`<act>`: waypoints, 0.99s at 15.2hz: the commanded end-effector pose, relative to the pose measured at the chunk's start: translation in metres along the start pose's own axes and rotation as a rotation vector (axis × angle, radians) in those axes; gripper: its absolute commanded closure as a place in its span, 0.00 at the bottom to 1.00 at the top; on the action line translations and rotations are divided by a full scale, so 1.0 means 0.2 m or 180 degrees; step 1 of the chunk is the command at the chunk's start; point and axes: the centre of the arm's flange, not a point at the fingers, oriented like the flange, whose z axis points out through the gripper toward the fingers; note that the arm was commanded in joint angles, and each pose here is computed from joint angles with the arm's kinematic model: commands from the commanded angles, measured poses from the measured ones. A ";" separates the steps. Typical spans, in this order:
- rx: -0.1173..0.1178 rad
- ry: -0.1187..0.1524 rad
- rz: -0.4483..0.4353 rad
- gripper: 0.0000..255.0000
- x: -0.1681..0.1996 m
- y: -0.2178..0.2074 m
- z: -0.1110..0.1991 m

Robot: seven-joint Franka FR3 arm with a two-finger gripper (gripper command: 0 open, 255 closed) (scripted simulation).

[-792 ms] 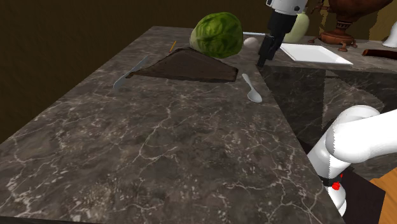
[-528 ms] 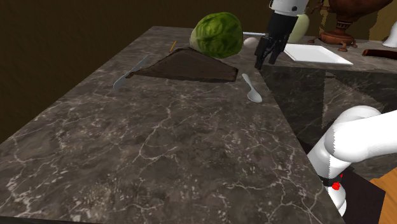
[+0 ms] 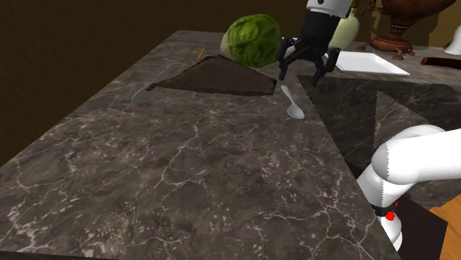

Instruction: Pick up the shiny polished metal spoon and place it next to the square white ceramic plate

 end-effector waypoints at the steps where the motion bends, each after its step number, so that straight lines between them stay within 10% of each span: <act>1: 0.0024 -0.0025 0.0153 0.00 -0.01 -0.02 0.04; 14: 0.0024 -0.0025 0.0153 0.00 -0.01 -0.02 0.18; 15: 0.0024 -0.0025 0.0153 1.00 -0.01 -0.02 0.18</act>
